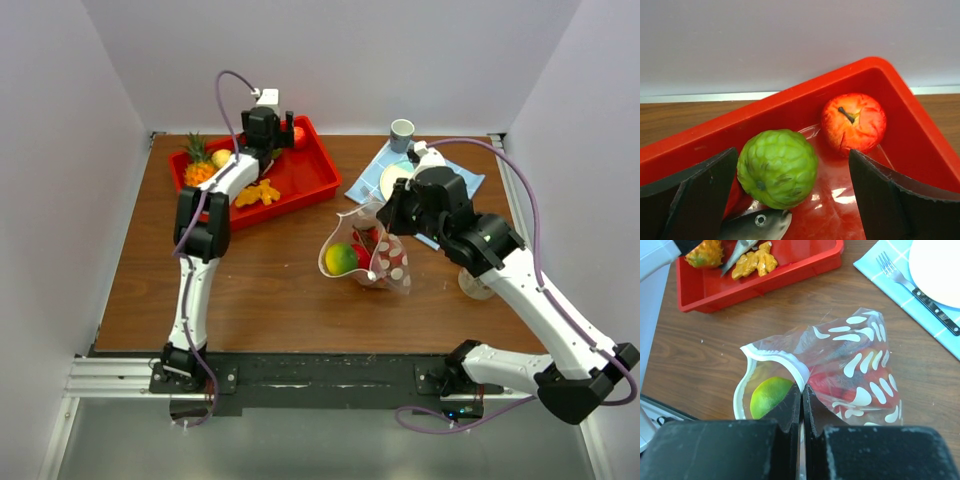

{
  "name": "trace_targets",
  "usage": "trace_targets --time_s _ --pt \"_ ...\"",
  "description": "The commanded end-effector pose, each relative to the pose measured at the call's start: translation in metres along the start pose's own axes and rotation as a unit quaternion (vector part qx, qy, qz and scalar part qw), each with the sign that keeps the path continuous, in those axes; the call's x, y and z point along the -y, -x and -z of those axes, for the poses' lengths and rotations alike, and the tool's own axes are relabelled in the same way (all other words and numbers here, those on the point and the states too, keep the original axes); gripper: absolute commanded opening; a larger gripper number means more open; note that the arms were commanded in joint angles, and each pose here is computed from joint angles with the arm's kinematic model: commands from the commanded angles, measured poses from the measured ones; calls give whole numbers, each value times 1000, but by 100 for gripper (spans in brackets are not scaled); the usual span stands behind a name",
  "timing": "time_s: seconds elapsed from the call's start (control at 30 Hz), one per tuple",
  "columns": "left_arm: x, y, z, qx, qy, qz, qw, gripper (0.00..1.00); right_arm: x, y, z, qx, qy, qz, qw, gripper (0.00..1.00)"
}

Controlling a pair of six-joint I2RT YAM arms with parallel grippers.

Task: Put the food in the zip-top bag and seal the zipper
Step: Pick up the fake fruit from the bin.

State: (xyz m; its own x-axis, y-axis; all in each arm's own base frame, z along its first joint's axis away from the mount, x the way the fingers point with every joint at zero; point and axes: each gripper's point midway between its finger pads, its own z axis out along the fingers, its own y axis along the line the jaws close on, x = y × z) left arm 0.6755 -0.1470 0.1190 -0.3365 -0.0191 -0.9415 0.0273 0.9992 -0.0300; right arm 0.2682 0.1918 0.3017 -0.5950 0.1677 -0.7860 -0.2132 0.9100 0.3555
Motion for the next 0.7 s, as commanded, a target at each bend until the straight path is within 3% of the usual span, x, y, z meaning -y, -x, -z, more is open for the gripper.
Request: trace_targets --time_s 0.0,0.27,0.47,0.57,0.67 --pt "-8 33 -7 50 8 -6 999 97 -9 14 11 31 27 2 999 0" --pt "-16 -10 -23 20 23 -15 999 94 -7 8 4 23 25 3 999 0" --pt "-18 -18 -28 21 30 -16 999 91 -5 5 0 19 22 4 1000 0" --pt "-17 -17 -29 26 28 -11 999 88 -7 5 -1 19 22 4 1000 0" --pt "-15 -5 -26 38 22 -2 999 78 -5 6 -1 20 20 4 1000 0"
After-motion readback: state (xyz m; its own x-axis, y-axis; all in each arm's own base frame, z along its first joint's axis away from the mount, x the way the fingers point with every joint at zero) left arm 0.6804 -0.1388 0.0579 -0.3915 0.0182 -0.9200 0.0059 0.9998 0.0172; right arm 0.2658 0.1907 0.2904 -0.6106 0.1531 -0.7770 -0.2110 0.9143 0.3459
